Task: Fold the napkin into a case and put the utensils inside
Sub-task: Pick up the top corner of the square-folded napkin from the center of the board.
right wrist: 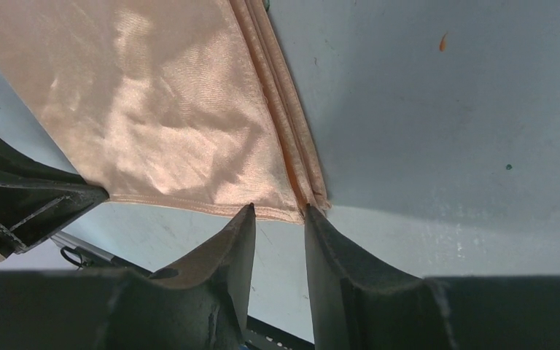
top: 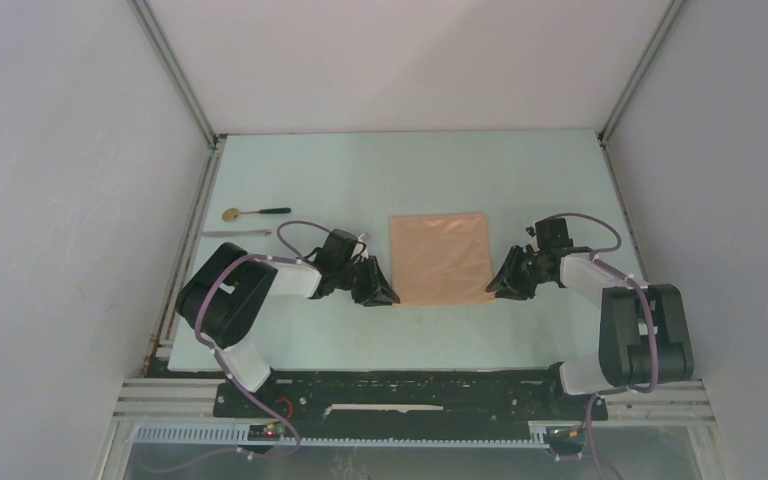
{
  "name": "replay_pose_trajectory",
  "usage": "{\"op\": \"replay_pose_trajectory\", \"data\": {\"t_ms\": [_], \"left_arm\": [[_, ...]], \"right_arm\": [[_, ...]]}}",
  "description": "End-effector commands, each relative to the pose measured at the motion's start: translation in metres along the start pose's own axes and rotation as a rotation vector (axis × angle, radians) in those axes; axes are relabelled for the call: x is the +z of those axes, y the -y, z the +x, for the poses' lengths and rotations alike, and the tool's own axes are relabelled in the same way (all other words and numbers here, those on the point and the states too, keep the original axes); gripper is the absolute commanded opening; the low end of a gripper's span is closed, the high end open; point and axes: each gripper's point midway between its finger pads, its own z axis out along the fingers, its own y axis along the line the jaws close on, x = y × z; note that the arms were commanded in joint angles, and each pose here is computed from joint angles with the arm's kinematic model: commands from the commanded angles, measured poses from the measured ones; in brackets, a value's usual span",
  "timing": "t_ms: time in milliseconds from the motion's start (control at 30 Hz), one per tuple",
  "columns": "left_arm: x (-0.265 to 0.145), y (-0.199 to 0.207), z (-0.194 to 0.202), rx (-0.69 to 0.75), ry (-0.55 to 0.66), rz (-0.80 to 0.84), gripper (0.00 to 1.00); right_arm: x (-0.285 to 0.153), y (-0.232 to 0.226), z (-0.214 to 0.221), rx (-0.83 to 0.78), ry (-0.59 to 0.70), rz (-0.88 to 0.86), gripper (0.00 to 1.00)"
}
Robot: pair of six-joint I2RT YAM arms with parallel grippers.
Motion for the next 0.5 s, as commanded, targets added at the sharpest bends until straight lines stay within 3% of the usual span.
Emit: {"op": "replay_pose_trajectory", "data": {"t_ms": [0, 333, 467], "left_arm": [[0.0009, -0.0145, 0.0085, -0.009, -0.013, -0.06, 0.27], [0.0005, -0.0137, 0.0076, -0.006, -0.01, -0.058, 0.29], [-0.0012, -0.0123, 0.0067, 0.001, -0.003, -0.059, 0.31]], "right_arm": [[0.0056, 0.0001, 0.0001, -0.011, -0.001, -0.012, 0.4], [0.0067, -0.0067, -0.0011, -0.007, -0.002, -0.043, 0.36], [0.0058, -0.0087, -0.0011, -0.007, -0.002, -0.052, 0.27]]}}
